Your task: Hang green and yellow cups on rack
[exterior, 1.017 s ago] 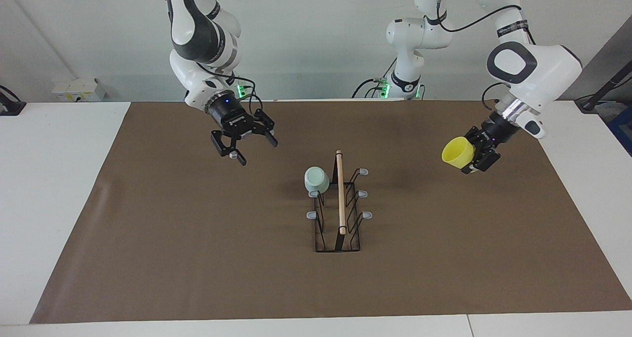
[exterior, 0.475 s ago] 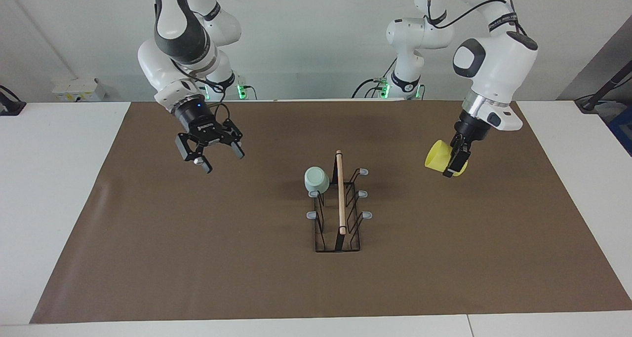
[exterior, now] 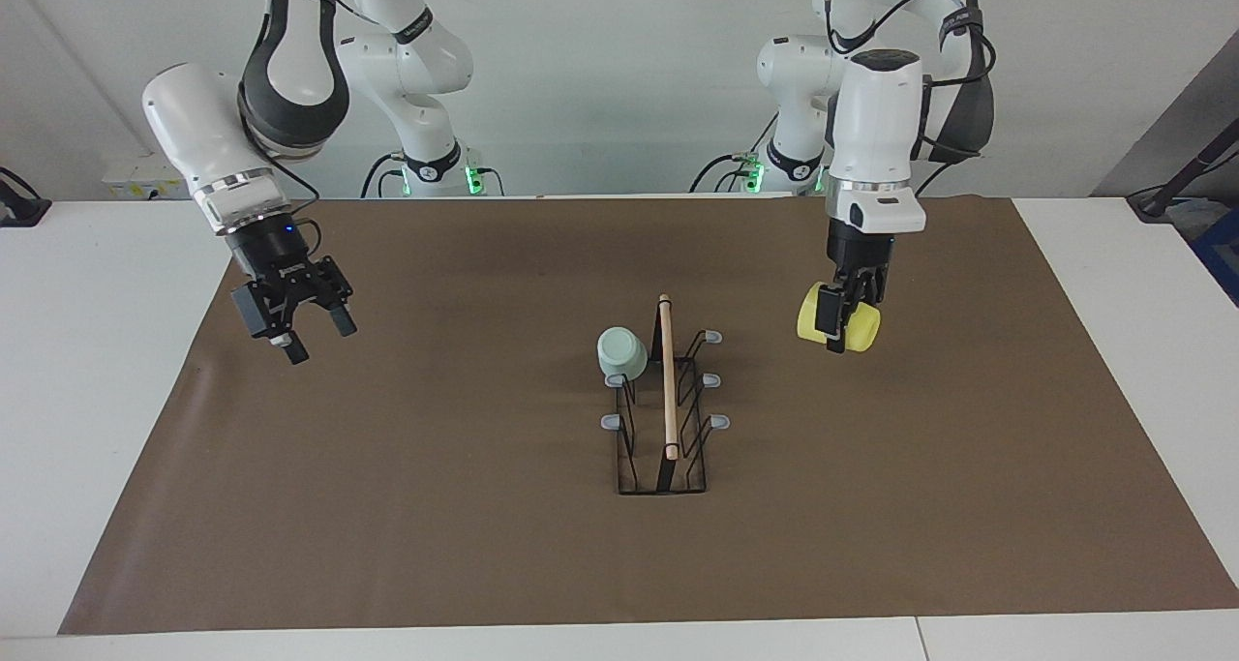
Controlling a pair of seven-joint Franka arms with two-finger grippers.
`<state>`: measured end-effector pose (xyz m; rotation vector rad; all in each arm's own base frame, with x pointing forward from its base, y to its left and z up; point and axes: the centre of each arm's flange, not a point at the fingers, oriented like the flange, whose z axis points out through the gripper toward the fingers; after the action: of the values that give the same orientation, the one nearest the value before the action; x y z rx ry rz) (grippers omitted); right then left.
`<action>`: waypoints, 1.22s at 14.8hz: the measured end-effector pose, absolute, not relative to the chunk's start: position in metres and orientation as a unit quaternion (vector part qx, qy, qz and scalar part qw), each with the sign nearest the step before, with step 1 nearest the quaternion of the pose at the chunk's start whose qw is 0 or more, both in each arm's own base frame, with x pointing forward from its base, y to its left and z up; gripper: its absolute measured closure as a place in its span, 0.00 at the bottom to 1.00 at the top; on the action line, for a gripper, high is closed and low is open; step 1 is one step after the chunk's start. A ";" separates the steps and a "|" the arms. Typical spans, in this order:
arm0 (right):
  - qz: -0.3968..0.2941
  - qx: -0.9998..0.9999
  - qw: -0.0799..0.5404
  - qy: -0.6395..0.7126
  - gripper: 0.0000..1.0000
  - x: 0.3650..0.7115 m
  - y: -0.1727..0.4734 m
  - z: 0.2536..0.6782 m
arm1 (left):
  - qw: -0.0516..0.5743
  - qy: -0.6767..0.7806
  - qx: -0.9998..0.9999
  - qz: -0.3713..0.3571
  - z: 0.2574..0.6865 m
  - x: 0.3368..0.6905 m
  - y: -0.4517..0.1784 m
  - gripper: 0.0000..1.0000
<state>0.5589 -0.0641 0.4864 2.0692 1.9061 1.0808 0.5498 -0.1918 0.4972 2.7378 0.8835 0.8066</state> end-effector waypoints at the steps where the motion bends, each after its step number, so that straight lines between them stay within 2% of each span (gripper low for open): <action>1: 0.331 0.693 0.062 0.637 0.00 0.560 -0.076 0.494 | 0.064 0.279 0.915 0.283 0.494 0.546 -0.204 0.34; 4: 0.246 0.728 0.082 0.635 0.00 0.564 -0.078 0.514 | 0.036 0.253 0.908 0.333 0.483 0.532 -0.242 0.34; 8: 0.158 0.790 0.111 0.582 0.00 0.568 -0.025 0.517 | 0.015 0.247 0.893 0.375 0.469 0.513 -0.277 0.34; 12: 0.118 0.875 0.088 0.461 0.00 0.562 0.026 0.514 | 0.008 0.237 0.884 0.403 0.459 0.502 -0.293 0.34; 18: 0.061 0.961 0.082 0.255 0.00 0.555 0.031 0.543 | -0.006 0.240 0.860 0.450 0.430 0.490 -0.310 0.34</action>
<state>0.5550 0.0313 0.5433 2.8730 0.7634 0.1819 0.4898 -0.3097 0.4302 2.7113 0.7570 1.4200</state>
